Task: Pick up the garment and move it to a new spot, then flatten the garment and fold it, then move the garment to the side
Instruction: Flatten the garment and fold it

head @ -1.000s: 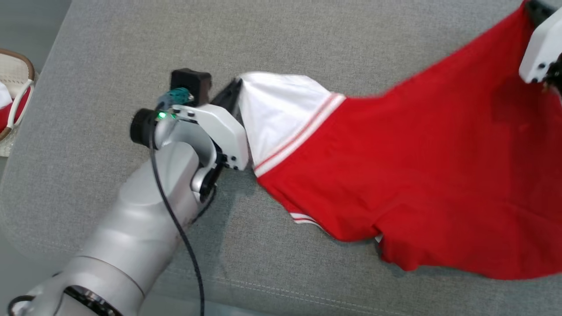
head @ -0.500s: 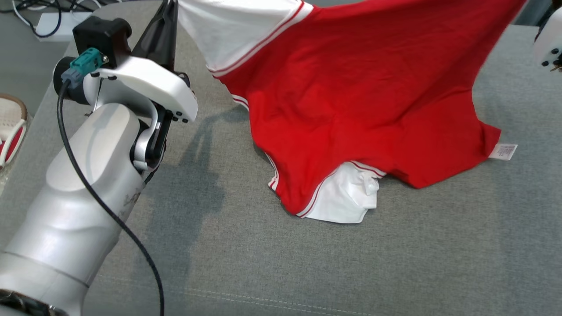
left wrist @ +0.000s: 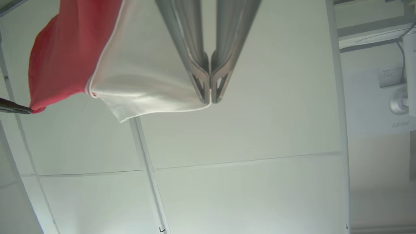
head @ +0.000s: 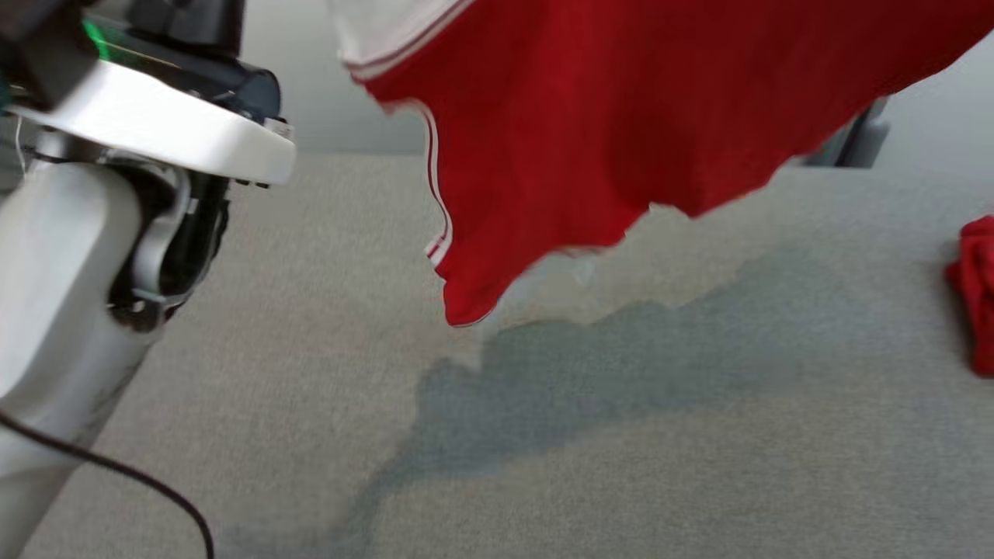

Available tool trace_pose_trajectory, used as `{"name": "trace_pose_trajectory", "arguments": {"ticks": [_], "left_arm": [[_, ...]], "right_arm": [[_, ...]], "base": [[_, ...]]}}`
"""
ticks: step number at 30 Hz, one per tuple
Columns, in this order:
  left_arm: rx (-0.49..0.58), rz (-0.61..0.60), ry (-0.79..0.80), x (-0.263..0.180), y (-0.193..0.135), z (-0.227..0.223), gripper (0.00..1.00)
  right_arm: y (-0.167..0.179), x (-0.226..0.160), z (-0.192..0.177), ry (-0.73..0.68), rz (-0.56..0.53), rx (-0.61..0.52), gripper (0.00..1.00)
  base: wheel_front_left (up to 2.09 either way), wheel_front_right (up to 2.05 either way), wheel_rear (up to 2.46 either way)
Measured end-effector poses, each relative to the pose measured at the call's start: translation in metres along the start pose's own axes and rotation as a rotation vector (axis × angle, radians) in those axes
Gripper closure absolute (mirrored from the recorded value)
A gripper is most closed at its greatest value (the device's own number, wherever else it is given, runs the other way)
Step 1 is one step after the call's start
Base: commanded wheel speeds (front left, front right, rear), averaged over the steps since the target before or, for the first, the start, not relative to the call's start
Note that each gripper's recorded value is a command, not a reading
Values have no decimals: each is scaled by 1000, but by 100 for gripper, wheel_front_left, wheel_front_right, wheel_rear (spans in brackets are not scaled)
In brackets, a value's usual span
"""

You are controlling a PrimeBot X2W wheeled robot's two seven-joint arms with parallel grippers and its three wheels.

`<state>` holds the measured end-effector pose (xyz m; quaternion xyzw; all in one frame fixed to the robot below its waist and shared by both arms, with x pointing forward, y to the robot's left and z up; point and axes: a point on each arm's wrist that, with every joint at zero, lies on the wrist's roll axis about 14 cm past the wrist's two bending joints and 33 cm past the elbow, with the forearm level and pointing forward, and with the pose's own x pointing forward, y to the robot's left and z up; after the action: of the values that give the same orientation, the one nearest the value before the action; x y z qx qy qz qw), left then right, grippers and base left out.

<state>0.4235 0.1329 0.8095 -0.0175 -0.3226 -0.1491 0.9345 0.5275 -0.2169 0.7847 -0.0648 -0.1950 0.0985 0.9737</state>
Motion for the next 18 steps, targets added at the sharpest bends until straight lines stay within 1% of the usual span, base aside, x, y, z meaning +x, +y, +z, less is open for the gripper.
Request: {"name": "trace_pose_trajectory", "arguments": {"ticks": [3,5,7,9,11,12,15,18], "left_arm": [[14,-49,-97,-2,-20,59,100],[12,-81,-134,-4,-32,84,100],[-8,-108,-129,-4,-44,94,100],[-29,-126,-101,-4,-52,93,100],[-50,-126,-41,-1,-50,80,100],[-66,-119,4,1,-47,68,100],[-116,-96,145,7,-39,21,100],[-111,-95,289,7,-33,-39,100]], "right_arm": [[-36,-28,69,-104,-56,-56,100],[-62,-52,113,-174,-110,-110,100],[-81,-74,145,-216,-161,-141,100],[-90,-91,157,-222,-194,-152,100],[-86,-94,146,-176,-196,-146,100],[-79,-91,132,-138,-186,-130,100],[-46,-77,68,18,-124,-52,100],[-17,-64,7,169,-73,7,100]], "base": [[0,0,0],[0,0,0],[0,0,0],[0,0,0],[0,0,0],[0,0,0],[0,0,0],[0,0,0]]}}
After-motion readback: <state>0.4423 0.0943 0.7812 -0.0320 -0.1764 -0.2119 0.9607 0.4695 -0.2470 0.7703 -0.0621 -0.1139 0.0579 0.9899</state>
